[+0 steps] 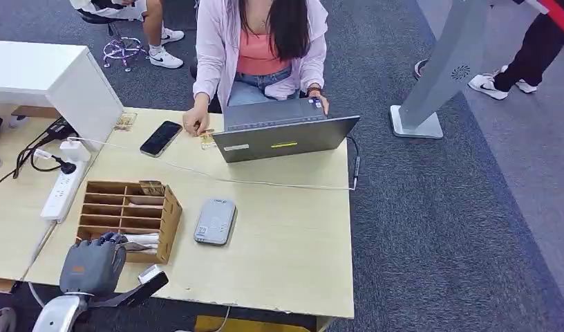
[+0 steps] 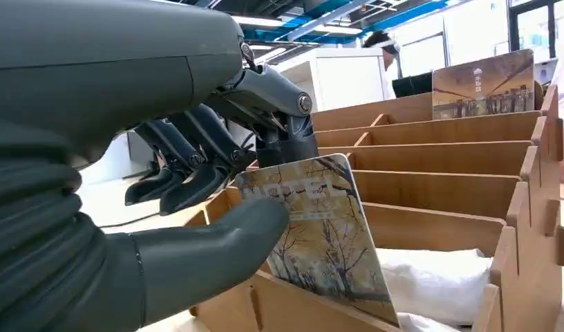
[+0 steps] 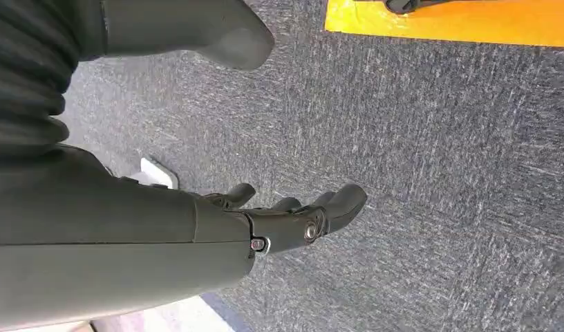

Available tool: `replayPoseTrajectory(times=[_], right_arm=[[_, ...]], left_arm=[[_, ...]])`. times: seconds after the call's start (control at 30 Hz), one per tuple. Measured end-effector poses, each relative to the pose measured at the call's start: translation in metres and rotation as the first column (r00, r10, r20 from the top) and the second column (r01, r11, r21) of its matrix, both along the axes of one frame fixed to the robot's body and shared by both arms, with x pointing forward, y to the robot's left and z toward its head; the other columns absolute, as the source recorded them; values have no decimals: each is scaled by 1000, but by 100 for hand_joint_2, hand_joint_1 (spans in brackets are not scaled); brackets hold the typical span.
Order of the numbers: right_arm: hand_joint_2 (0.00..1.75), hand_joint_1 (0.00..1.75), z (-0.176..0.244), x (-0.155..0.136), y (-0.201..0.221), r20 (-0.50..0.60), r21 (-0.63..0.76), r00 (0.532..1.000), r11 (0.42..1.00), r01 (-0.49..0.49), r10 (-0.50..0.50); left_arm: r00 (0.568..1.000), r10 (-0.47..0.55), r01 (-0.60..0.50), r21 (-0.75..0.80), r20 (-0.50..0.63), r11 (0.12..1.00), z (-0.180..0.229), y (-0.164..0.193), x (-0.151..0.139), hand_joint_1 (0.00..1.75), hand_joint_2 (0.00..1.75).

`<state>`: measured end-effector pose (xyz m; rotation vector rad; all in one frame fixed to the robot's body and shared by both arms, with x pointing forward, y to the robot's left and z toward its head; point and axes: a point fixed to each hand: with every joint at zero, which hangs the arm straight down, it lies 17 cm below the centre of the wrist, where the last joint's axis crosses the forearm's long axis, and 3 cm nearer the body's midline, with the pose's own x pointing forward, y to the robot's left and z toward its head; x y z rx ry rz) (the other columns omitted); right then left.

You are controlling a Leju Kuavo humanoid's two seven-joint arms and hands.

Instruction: Pass the card to the sensor for recognition and then transmit it.

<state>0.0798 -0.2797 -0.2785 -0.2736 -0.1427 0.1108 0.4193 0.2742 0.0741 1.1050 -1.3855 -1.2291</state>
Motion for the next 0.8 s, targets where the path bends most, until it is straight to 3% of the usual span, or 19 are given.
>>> replayPoseTrajectory(times=[0.3, 0.43, 0.63, 0.8], right_arm=[[175, 0, 0, 1, 0, 3, -1, 1000, 1000, -12, 12], [175, 0, 0, 1, 1, 5, 1, 1000, 1000, -18, 18], [175, 0, 0, 4, 2, 14, 5, 999, 999, -35, 35], [175, 0, 1, 6, 2, 17, 6, 999, 999, -39, 39]], left_arm=[[998, 9, -7, -29, 70, 1000, 20, 6, 8, 175, 175], [988, -8, 15, -45, 152, 999, 54, 10, 24, 175, 175], [956, -49, 72, -70, 290, 995, 138, 13, 59, 175, 175], [945, -55, 83, -74, 323, 994, 159, 13, 66, 175, 175]])
